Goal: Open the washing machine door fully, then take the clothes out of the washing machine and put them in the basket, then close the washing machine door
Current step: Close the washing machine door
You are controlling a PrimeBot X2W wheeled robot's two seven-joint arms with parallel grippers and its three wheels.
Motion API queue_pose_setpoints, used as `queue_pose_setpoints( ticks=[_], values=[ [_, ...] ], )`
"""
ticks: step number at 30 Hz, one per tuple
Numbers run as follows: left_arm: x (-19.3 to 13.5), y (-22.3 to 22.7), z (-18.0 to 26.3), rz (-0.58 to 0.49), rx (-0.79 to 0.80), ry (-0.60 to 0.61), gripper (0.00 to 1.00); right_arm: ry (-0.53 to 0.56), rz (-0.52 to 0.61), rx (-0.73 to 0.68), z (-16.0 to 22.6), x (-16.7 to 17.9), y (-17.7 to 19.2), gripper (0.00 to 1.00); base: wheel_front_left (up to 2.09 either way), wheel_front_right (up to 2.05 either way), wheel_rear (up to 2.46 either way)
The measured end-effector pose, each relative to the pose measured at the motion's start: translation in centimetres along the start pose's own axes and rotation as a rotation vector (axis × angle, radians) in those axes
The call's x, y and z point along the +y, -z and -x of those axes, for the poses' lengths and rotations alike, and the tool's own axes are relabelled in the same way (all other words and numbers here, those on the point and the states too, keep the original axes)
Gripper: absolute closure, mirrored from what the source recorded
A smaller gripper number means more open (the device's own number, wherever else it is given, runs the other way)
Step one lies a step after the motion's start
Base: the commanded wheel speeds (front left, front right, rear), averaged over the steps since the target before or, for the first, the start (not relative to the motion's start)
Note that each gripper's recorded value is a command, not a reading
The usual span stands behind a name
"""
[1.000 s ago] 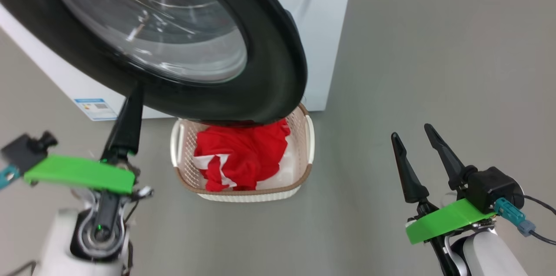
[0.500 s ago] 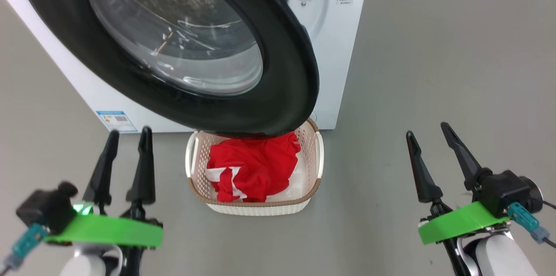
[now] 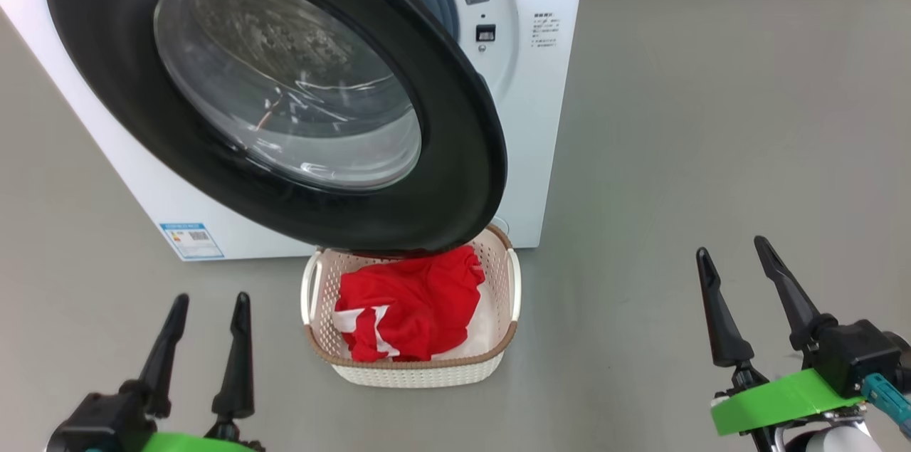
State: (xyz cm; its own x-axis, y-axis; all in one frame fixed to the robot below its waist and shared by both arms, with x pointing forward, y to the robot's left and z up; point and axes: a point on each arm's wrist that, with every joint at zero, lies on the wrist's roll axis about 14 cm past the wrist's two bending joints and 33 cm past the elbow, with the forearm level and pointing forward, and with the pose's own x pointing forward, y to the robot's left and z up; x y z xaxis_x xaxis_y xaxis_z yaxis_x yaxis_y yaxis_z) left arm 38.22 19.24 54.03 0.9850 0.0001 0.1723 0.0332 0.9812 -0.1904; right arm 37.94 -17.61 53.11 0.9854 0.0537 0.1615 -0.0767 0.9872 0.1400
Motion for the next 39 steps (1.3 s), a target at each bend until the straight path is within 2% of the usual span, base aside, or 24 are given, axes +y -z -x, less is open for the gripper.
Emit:
queue_pose_setpoints(
  ticks=[7, 18, 19, 20, 21, 22, 29, 39],
  values=[
    [0.4, 0.3, 1.1, -0.037, 0.013, 0.001, 0.0, 0.019, 0.003, -0.011, 1.1, -0.5, -0.5, 0.0, 0.0, 0.0, 0.0],
    [0.2, 1.3, 1.5, -0.019, 0.039, 0.009, 0.0, 0.015, 0.001, -0.003, 1.2, -0.4, -0.2, 0.0, 0.0, 0.0, 0.0],
    [0.2, 1.4, 1.6, -0.022, 0.042, 0.007, 0.0, 0.014, 0.001, -0.002, 1.2, -0.3, -0.2, 0.12, 0.0, 0.0, 0.0],
    [0.2, 1.5, 1.6, -0.02, 0.044, 0.008, 0.0, 0.011, 0.0, 0.0, 1.2, -0.2, -0.1, 0.29, 0.0, 0.0, 0.0],
    [0.2, 1.6, 1.7, -0.017, 0.046, 0.009, 0.0, 0.008, -0.001, 0.003, 1.1, -0.1, 0.0, 0.73, 0.0, 0.0, 0.0],
    [0.1, 1.6, 1.7, -0.015, 0.046, 0.008, 0.0, 0.006, -0.002, 0.006, 1.1, 0.0, 0.1, 0.99, 0.0, 0.0, 0.0],
    [-0.3, 1.8, 1.8, -0.007, 0.051, 0.022, 0.0, -0.051, -0.025, 0.032, -0.5, 1.9, 1.2, 1.0, 0.0, 0.0, 0.0],
    [-0.4, 1.7, 1.2, -0.001, 0.043, 0.026, 0.0, -0.259, -0.036, 0.031, -5.2, 8.7, 1.4, 1.0, 0.0, 0.0, 0.0]
  ],
)
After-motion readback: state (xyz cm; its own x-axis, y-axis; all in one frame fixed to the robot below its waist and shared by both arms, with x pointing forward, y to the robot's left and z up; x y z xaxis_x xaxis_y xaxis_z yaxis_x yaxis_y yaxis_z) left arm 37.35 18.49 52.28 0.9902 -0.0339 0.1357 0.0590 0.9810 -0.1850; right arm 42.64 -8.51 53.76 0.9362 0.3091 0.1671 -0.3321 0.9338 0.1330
